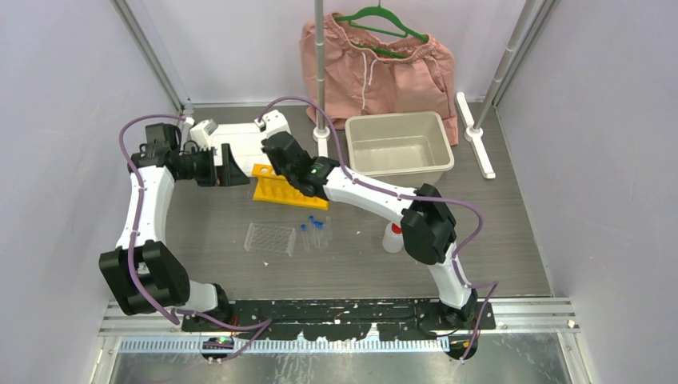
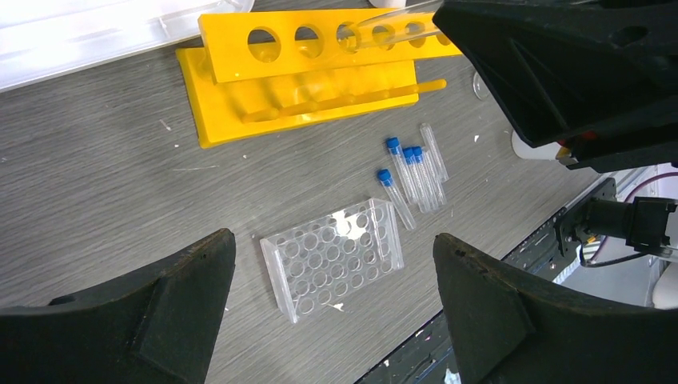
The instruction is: Organize the chemistry lab equipment
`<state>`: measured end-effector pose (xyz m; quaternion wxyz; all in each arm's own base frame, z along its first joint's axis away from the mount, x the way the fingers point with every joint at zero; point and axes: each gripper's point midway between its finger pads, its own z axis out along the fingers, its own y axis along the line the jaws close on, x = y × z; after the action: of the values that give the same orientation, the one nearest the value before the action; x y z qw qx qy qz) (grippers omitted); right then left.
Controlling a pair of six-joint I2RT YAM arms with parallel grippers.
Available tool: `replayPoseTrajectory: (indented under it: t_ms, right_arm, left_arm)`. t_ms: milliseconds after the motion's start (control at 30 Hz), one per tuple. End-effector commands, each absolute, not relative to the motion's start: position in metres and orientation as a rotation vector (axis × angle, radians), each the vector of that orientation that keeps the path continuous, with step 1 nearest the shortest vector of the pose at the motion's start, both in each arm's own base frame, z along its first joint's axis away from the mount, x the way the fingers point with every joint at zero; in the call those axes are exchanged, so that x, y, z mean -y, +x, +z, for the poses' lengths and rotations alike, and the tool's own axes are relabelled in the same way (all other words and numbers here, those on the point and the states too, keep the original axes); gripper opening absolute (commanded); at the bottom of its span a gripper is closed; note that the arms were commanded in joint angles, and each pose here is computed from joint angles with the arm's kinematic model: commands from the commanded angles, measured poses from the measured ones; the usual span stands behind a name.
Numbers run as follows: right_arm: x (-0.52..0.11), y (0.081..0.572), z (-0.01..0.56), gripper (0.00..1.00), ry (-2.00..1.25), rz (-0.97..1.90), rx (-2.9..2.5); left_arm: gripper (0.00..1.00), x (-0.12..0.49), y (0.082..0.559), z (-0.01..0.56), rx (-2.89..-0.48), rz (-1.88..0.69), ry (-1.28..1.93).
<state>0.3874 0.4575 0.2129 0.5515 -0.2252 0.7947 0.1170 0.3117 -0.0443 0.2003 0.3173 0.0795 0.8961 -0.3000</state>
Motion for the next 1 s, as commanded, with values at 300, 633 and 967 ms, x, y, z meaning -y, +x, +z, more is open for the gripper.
replayPoseTrajectory:
  t_ms: [300, 633, 967]
  right_arm:
    - [-0.470, 0.382, 0.202, 0.00, -0.560, 0.340, -1.892]
    - [-0.470, 0.373, 0.185, 0.01, -0.626, 0.367, -1.917]
    - [-0.465, 0.371, 0.172, 0.09, -0.616, 0.362, -1.919]
  left_arm:
    - [0.94, 0.038, 0.314, 0.216, -2.307, -0.716, 0.256]
    - [0.94, 0.035, 0.316, 0.217, -2.306, -0.690, 0.260]
    - [0.94, 0.032, 0.317, 0.215, -2.312, -0.665, 0.261]
